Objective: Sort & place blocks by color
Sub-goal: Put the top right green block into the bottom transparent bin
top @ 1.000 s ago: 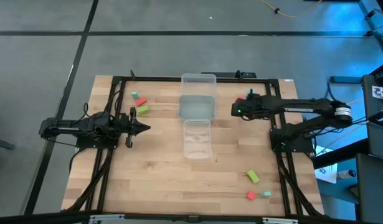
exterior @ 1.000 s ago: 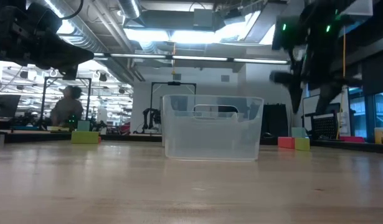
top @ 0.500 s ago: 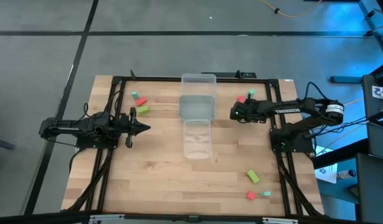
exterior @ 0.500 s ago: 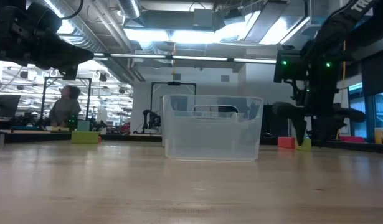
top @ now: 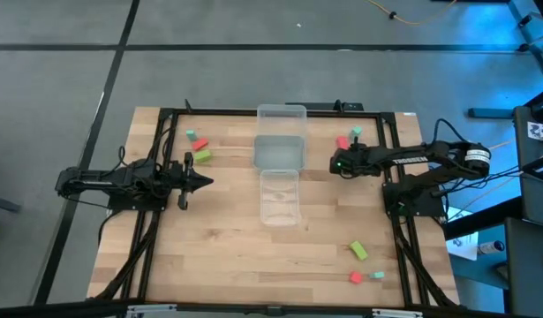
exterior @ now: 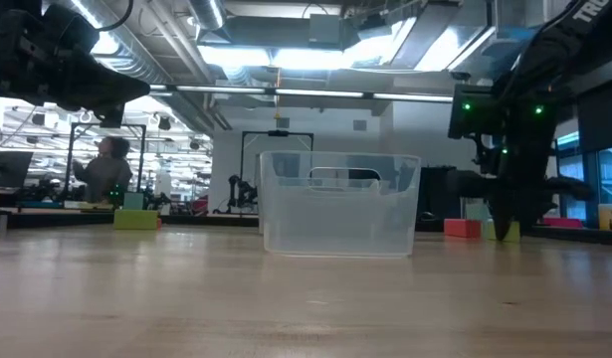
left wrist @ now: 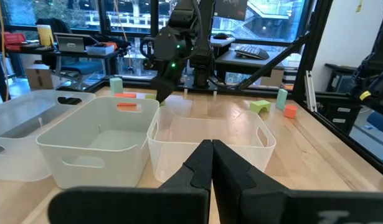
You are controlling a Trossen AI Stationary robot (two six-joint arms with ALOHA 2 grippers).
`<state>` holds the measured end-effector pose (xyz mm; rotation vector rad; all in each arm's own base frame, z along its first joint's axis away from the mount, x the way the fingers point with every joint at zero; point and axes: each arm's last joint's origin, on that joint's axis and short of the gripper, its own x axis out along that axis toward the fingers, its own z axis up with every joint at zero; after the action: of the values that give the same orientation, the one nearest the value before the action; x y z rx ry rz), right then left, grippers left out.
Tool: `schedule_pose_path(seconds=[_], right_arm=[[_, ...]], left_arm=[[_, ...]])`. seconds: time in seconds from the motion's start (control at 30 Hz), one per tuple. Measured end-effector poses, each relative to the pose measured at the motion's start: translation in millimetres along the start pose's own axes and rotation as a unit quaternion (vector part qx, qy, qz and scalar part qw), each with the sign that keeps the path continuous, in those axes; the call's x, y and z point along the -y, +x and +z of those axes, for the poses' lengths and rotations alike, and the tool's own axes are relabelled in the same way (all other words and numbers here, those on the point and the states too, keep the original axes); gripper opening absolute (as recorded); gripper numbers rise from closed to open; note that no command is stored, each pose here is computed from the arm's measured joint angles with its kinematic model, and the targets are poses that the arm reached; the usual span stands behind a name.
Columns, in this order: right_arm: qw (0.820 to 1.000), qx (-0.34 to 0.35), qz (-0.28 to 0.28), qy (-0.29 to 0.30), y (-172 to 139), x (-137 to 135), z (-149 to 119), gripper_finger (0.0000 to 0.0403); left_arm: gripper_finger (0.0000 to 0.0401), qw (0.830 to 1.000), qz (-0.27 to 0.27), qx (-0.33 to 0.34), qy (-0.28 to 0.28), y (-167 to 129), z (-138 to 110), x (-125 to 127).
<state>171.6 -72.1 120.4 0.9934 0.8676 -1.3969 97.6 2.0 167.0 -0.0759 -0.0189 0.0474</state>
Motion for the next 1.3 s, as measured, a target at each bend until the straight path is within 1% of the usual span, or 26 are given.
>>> schedule_pose_path(seconds=[0.03,0.07,0.2,0.27,0.4,0.47,0.5,0.57,0.6,0.63,0.7,0.77,0.83,0.9,0.93,1.0,1.07,1.1,1.17,1.23,1.3], right_arm=[[1.000,-0.001,0.001,-0.003,-1,1,0,0.0061],[1.000,-0.001,0.002,-0.008,-2,1,0,0.0058],[0.999,-0.012,0.019,-0.039,-9,5,1,0.0059],[0.998,-0.011,0.039,-0.048,-15,5,2,0.0059],[0.993,0.004,0.095,-0.077,-31,7,5,0.0059],[0.987,0.016,0.132,-0.095,-42,7,5,0.0059],[0.983,0.021,0.154,-0.098,-48,7,5,0.0059],[0.967,0.041,0.218,-0.122,-62,4,5,0.0059],[0.956,0.056,0.254,-0.138,-69,2,6,0.0059],[0.940,0.071,0.293,-0.159,-77,-1,6,0.0059],[0.902,0.109,0.367,-0.201,-93,-7,6,0.0059],[0.851,0.156,0.440,-0.240,-110,-14,6,0.0059],[0.802,0.195,0.501,-0.260,-124,-21,6,0.0059],[0.756,0.220,0.554,-0.272,-136,-25,8,0.0059],[0.735,0.229,0.576,-0.273,-141,-27,8,0.0059],[0.701,0.237,0.613,-0.276,-148,-29,10,0.0059],[0.670,0.245,0.642,-0.281,-154,-31,10,0.0059],[0.660,0.247,0.651,-0.282,-156,-31,11,0.0059],[0.645,0.251,0.663,-0.285,-159,-31,11,0.0059],[0.641,0.254,0.667,-0.283,-160,-31,11,0.0059],[0.643,0.249,0.668,-0.279,-160,-31,11,0.0059]], left_arm=[[0.0000,1.000,0.000,0.000,0.000,0,0,0],[0.0000,1.000,0.000,0.000,0.000,0,0,0],[0.0000,1.000,0.000,0.000,0.000,0,0,0],[0.0000,1.000,0.000,0.000,0.000,0,0,0],[0.0000,1.000,0.000,0.000,0.000,0,0,0],[0.0000,1.000,0.000,0.000,0.000,0,0,0],[0.0000,1.000,0.000,0.000,0.000,0,0,0],[0.0000,1.000,0.000,0.000,0.000,0,0,0],[0.0000,1.000,0.000,0.000,0.000,0,0,0],[0.0000,1.000,0.000,0.000,0.000,0,0,0],[0.0000,1.000,0.000,0.000,0.000,0,0,0],[0.0000,1.000,0.000,0.000,0.000,0,0,0],[0.0000,1.000,0.000,0.000,0.000,0,0,0],[0.0000,1.000,0.000,0.000,0.000,0,0,0],[0.0000,1.000,0.000,0.000,0.000,0,0,0],[0.0000,1.000,0.000,0.000,0.000,0,0,0],[0.0000,1.000,0.000,0.000,0.000,0,0,0],[0.0000,1.000,0.000,0.000,0.000,0,0,0],[0.0000,1.000,0.000,0.000,0.000,0,0,0],[0.0000,1.000,0.000,0.000,0.000,0,0,0],[0.0000,1.000,0.000,0.000,0.000,0,0,0]])
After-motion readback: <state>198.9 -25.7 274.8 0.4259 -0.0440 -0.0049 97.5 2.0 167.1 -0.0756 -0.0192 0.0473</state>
